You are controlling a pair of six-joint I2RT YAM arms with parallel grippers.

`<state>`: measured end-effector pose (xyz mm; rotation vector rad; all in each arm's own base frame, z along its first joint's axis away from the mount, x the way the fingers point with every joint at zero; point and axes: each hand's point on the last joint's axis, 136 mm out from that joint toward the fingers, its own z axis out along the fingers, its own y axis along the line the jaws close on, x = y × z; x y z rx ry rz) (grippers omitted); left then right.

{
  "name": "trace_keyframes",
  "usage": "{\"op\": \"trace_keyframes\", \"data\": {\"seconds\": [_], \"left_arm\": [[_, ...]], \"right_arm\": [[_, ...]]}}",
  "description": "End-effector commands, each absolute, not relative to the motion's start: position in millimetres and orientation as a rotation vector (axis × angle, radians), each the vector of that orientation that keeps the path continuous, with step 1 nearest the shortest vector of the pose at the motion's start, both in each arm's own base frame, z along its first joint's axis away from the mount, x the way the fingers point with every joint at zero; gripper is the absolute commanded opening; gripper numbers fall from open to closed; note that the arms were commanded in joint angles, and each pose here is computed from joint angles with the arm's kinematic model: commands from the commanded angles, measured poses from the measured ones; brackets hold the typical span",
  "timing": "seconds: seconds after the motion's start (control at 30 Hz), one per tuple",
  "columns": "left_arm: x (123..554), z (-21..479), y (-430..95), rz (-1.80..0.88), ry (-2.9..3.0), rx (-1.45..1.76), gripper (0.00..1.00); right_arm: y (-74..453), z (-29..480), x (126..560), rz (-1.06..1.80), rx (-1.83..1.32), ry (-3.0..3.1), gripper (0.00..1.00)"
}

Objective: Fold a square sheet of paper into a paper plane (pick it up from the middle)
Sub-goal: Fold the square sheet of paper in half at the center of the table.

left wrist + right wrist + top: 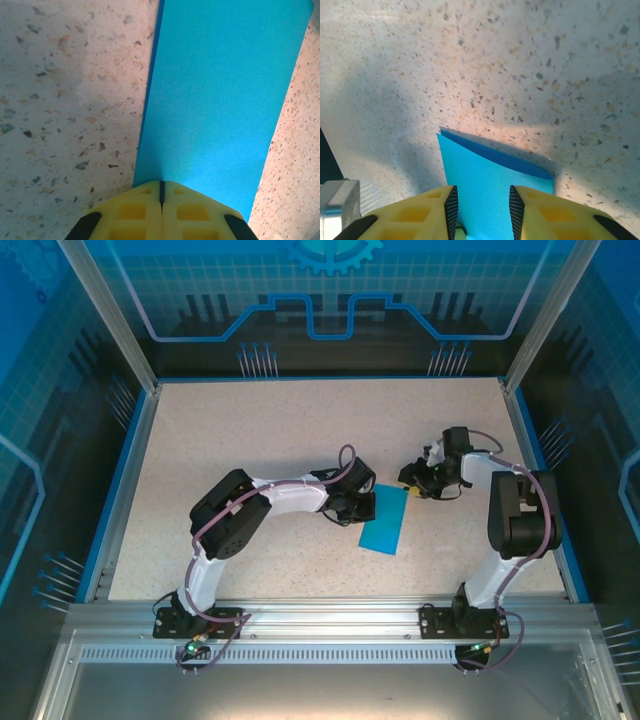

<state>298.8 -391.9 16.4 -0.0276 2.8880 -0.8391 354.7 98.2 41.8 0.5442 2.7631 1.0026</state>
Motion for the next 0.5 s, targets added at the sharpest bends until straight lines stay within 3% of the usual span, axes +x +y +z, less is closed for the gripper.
{"op": "trace_keyframes", "data": {"seconds": [0.0, 0.13, 0.47], "left_arm": [[277, -1, -383, -0.756, 2.993, 0.019, 0.00], [276, 0, -383, -0.756, 2.993, 0.024, 0.00], [274, 5, -384, -0.767, 2.990, 0.054, 0.00]], "right_arm": [[93, 33, 353, 1.026, 0.633, 2.778, 0.35], [88, 12, 344, 0.973, 0.732, 2.822, 0.35], [86, 29, 347, 0.942, 0.702, 2.805, 0.37]]}}
